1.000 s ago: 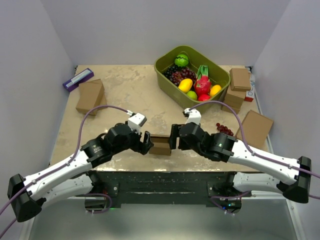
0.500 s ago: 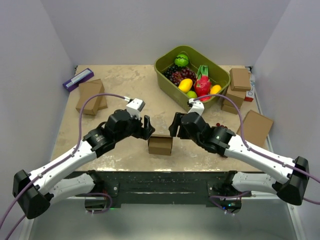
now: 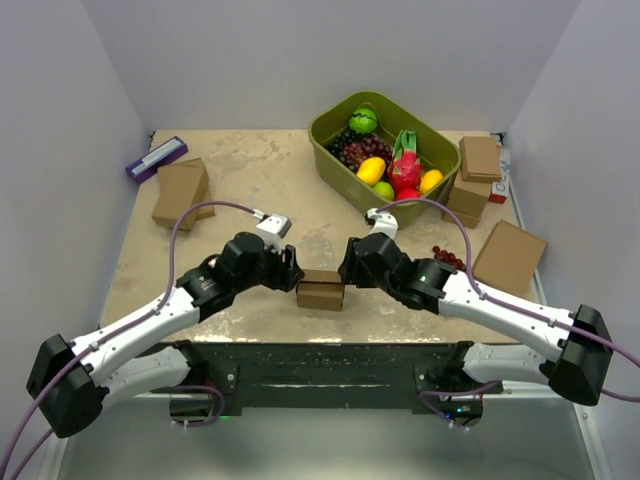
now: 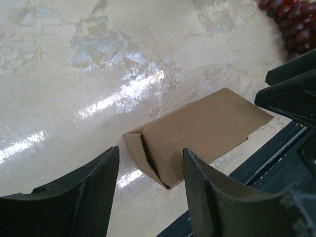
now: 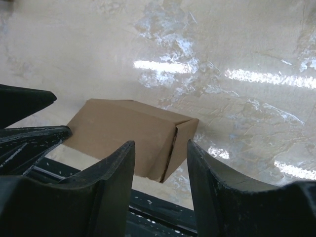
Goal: Fold the paper box
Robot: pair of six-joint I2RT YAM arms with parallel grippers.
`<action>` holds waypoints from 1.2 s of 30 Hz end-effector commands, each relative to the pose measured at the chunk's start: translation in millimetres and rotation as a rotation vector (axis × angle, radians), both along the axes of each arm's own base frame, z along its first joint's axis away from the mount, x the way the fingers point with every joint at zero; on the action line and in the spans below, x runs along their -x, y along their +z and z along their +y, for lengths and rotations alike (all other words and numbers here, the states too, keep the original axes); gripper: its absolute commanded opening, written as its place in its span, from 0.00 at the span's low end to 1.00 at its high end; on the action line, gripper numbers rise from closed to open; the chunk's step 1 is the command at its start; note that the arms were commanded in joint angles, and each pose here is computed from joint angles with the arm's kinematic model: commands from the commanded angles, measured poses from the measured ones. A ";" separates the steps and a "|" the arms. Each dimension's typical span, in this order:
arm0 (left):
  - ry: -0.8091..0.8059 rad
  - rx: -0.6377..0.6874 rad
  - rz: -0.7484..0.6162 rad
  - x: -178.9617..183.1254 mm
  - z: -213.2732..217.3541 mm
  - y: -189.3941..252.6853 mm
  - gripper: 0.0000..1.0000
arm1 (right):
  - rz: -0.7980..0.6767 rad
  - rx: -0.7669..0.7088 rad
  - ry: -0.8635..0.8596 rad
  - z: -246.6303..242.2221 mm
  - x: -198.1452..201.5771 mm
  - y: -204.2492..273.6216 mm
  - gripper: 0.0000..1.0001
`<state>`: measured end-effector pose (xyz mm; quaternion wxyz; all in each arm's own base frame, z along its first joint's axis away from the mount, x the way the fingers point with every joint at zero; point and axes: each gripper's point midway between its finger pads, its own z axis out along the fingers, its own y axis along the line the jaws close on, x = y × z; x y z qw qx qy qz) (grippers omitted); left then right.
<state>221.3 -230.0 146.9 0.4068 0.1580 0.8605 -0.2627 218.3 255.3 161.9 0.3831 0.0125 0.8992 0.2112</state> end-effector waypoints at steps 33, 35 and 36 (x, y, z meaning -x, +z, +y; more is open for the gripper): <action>0.040 0.291 0.080 37.2 1.7 18.2 0.72 | -0.014 -0.098 0.076 15.4 5.2 16.1 0.58; 0.041 0.296 0.102 41.2 2.6 8.2 0.72 | 0.001 -0.091 0.079 15.9 6.6 8.8 0.57; 0.041 0.292 0.112 42.8 3.2 3.8 0.72 | 0.017 -0.076 0.078 14.5 8.1 -0.4 0.55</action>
